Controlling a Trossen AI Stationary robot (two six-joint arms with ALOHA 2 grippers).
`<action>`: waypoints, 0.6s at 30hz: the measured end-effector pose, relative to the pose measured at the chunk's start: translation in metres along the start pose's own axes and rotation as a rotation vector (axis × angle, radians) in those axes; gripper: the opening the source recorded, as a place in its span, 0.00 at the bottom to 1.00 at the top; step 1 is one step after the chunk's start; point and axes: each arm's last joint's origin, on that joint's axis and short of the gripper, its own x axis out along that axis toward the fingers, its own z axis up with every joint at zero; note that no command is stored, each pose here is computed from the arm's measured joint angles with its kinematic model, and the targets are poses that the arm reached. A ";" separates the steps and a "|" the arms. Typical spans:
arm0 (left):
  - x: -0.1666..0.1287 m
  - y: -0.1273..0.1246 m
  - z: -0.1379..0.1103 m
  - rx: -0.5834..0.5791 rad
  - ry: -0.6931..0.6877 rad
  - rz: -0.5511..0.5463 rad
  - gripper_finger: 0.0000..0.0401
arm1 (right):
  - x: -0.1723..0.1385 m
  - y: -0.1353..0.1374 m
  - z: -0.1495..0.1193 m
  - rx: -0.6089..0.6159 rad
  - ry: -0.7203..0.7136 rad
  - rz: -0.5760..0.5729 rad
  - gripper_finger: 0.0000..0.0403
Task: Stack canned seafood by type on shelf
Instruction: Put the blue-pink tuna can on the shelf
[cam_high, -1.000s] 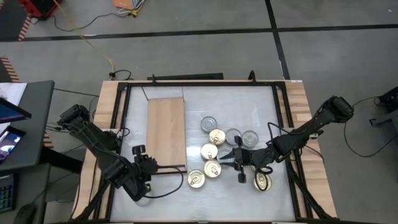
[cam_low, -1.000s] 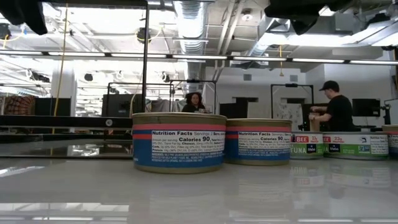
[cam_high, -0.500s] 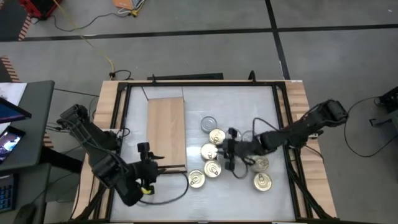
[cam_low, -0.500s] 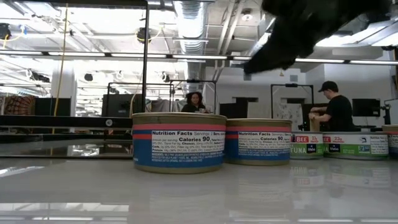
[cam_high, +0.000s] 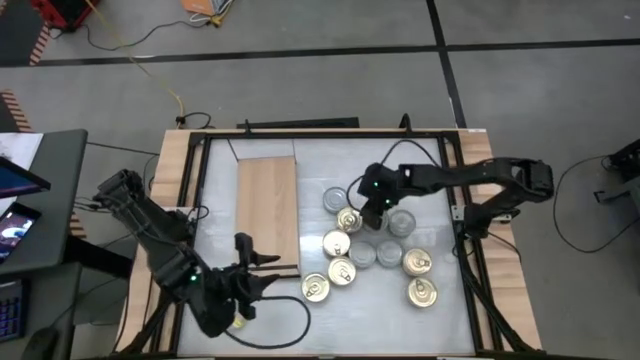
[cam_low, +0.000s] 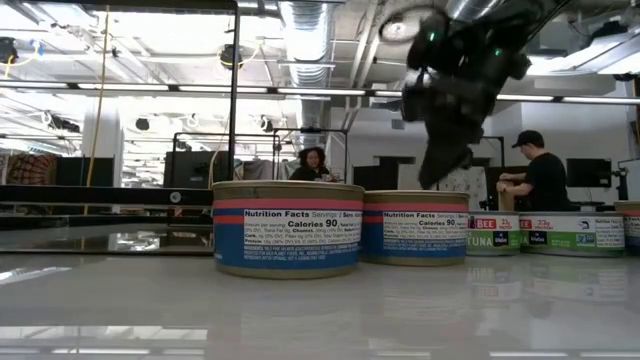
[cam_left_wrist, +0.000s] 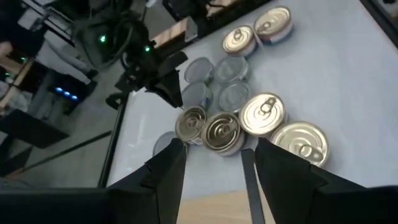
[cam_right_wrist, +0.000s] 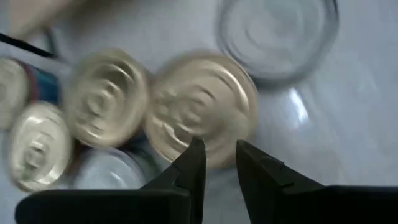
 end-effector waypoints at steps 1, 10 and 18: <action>0.003 0.002 0.001 0.000 0.004 -0.007 0.44 | 0.003 -0.005 0.000 0.010 0.018 -0.011 0.27; 0.029 0.017 0.017 -0.003 -0.045 -0.162 0.42 | 0.016 -0.013 0.015 -0.040 0.083 -0.007 0.27; 0.046 0.024 0.018 0.009 -0.082 -0.204 0.42 | 0.022 -0.016 0.021 -0.066 0.108 -0.016 0.25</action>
